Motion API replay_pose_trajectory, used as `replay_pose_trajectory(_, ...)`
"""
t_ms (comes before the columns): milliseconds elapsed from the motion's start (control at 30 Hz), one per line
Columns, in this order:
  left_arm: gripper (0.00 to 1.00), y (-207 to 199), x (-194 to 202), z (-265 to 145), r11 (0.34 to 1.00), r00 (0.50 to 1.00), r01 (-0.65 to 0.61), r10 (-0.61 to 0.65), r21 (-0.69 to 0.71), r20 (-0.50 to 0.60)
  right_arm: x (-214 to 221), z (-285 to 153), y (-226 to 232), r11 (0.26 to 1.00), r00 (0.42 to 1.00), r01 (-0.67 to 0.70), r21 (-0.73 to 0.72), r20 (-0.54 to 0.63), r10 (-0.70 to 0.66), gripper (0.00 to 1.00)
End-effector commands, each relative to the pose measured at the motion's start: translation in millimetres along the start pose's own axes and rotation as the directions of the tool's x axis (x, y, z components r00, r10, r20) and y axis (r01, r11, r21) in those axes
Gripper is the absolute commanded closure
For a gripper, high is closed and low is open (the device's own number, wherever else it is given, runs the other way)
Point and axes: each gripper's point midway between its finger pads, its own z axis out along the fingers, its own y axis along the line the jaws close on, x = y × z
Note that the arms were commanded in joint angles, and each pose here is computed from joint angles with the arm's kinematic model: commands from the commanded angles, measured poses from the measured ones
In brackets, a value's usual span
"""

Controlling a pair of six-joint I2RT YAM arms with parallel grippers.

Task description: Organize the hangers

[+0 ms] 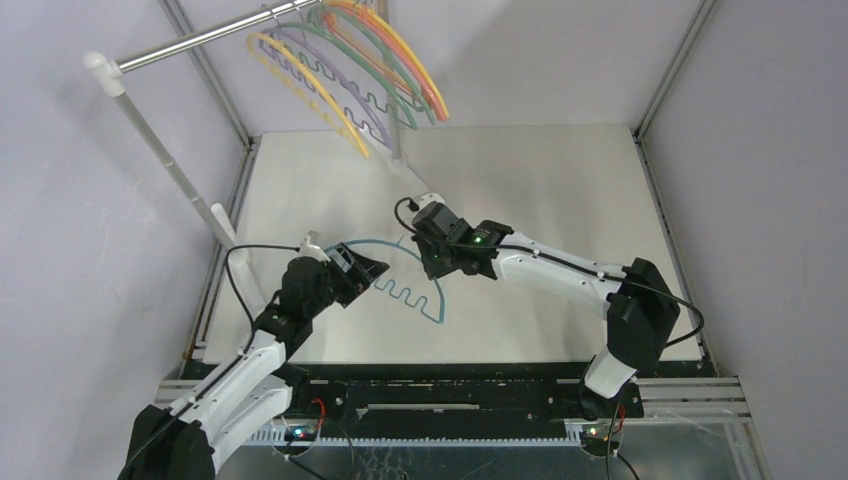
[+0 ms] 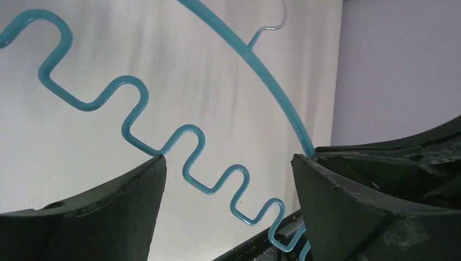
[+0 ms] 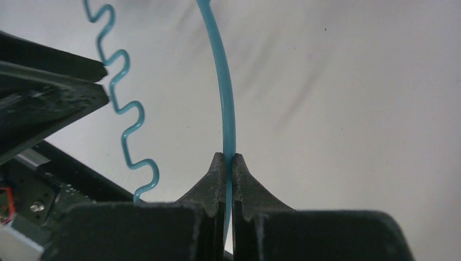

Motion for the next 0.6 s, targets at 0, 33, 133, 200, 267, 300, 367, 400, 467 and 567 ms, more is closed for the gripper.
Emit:
replay_pose_trajectory(0,0.10,-13.4,-5.7,5.7,0.998,1.000,0.004,-0.006,0.063,0.023,-49.1,-38.1,26.0,0.985,0.989,-0.041,-0.168,0.132,0.064,1.00)
replay_pose_trajectory(33,0.10,-13.4,-5.7,6.9,0.998,1.000,0.005,-0.007,0.062,0.022,-49.9,-39.2,26.3,0.983,0.989,-0.048,-0.179,0.130,0.072,1.00)
replay_pose_trajectory(133,0.10,-12.5,-5.7,9.3,0.998,1.000,0.008,-0.009,0.055,0.019,-51.4,-39.1,23.6,0.980,0.988,-0.056,-0.189,0.129,0.082,1.00)
replay_pose_trajectory(200,0.10,-11.6,-5.2,10.4,0.999,1.000,0.011,-0.012,0.049,0.016,-50.9,-37.1,21.8,0.980,0.989,-0.063,-0.191,0.123,0.087,1.00)
replay_pose_trajectory(267,0.10,-11.7,-4.7,10.9,0.999,1.000,0.009,-0.010,0.048,0.013,-51.7,-36.4,21.6,0.977,0.988,-0.069,-0.201,0.121,0.094,1.00)
replay_pose_trajectory(300,0.10,-11.7,-4.6,11.3,0.999,1.000,0.010,-0.010,0.047,0.011,-53.3,-36.9,21.9,0.976,0.987,-0.069,-0.206,0.125,0.097,1.00)
replay_pose_trajectory(367,0.10,-11.2,-3.8,12.1,0.999,1.000,0.011,-0.011,0.044,0.007,-55.8,-37.0,22.6,0.975,0.986,-0.065,-0.212,0.134,0.095,1.00)
replay_pose_trajectory(400,0.10,-11.5,-3.7,12.5,0.999,1.000,0.011,-0.011,0.043,0.005,-57.5,-37.3,22.8,0.975,0.986,-0.064,-0.215,0.139,0.095,1.00)
replay_pose_trajectory(467,0.10,-12.6,-2.9,13.2,0.999,1.000,0.010,-0.010,0.043,0.000,-60.8,-36.8,21.3,0.975,0.985,-0.063,-0.213,0.145,0.095,1.00)
replay_pose_trajectory(567,0.11,-17.1,-2.4,13.0,0.999,1.000,0.008,-0.008,0.049,-0.010,-65.8,-34.9,16.9,0.976,0.983,-0.066,-0.206,0.152,0.099,1.00)
